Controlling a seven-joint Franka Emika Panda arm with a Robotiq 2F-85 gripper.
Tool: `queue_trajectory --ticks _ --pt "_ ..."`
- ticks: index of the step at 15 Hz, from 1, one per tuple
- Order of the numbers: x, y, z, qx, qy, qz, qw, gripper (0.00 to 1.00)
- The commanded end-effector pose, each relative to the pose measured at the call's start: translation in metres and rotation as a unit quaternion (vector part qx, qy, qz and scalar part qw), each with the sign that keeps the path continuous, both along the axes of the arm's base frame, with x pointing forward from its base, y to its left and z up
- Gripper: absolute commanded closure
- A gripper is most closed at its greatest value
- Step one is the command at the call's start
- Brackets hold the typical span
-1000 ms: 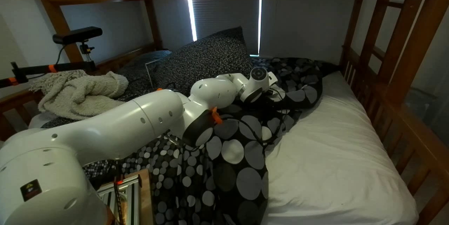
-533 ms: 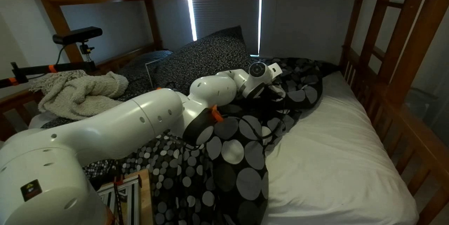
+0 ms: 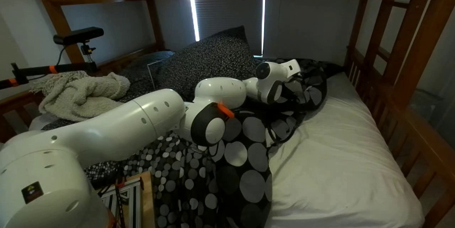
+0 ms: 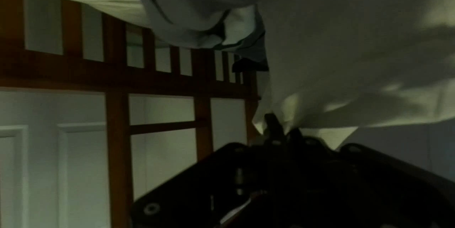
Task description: Place the white cloth on the uncovered corner of the bed
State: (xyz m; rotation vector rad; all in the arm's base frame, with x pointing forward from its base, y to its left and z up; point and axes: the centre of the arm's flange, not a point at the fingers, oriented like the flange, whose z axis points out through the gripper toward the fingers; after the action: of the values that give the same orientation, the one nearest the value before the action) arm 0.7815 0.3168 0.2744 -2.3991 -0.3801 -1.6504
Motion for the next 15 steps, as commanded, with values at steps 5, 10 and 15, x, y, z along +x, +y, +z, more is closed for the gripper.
queue_trajectory --ticks 5,10,15 --pt "0.003 -0.039 0.012 0.01 -0.026 -0.055 0.9981 0.99" --pt "-0.021 -0.139 0.061 0.041 -0.056 -0.181 0.981 0.99" --pt "-0.018 -0.215 0.099 0.004 -0.062 -0.305 0.9502 0.99"
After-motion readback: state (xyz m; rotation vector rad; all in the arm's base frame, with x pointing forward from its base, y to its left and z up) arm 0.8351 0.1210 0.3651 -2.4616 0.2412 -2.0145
